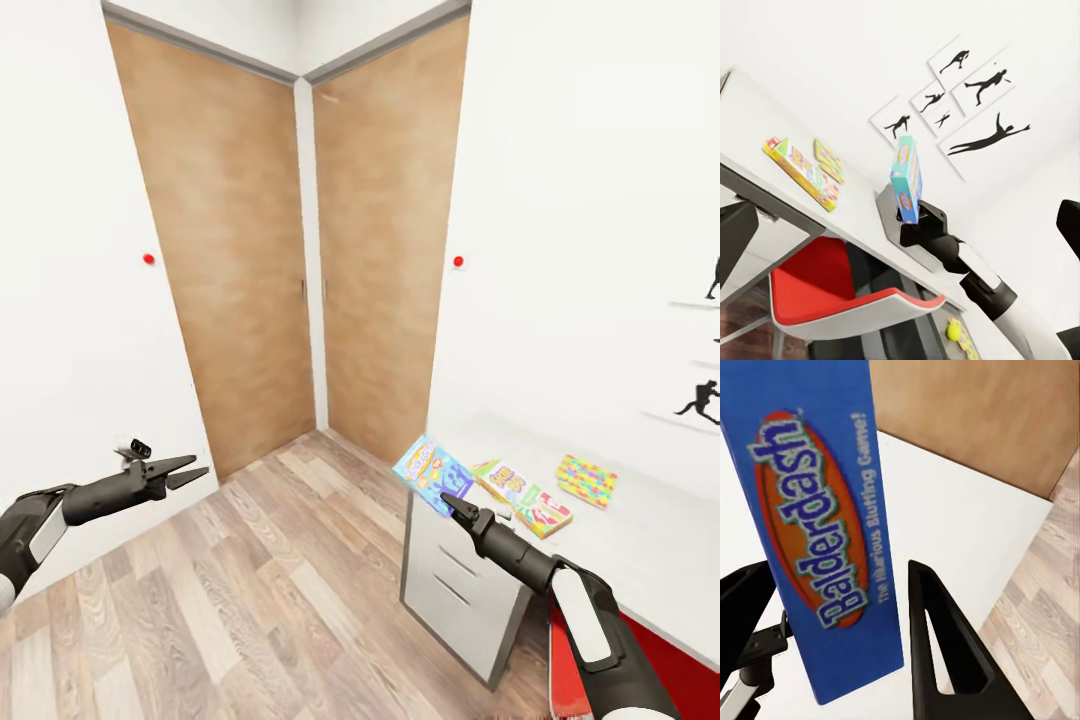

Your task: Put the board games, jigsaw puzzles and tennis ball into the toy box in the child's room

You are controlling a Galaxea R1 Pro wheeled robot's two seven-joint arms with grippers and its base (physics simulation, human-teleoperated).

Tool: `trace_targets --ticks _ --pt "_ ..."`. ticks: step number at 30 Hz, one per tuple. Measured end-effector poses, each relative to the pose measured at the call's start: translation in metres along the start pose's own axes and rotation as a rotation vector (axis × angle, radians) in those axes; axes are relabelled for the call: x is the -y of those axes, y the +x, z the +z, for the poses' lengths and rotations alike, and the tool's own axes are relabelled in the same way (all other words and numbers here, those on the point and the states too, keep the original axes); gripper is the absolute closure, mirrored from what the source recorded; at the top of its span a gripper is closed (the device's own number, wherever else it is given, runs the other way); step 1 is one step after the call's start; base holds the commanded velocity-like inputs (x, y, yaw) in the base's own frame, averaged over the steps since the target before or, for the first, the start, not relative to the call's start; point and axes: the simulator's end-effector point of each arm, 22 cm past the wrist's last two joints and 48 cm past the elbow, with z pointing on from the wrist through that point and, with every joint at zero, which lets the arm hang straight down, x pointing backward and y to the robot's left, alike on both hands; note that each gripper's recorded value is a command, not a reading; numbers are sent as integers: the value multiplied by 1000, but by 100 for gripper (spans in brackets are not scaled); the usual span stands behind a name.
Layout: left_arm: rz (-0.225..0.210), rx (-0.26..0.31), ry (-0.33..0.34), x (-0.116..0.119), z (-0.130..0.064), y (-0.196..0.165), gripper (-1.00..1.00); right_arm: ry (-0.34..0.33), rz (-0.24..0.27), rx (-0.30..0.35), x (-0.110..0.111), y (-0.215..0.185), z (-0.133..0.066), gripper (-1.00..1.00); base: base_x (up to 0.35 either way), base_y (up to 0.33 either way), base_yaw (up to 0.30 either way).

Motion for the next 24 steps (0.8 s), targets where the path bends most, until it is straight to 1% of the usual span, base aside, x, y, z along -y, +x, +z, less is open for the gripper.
trace_targets --ticks 18,24 --pt "1 0 -4 0 -2 -1 -100 0 1 0 0 0 0 100 2 0 -285" --pt "1 0 -5 0 -2 -1 -100 -1 1 0 -1 0 0 100 132 20 -285"
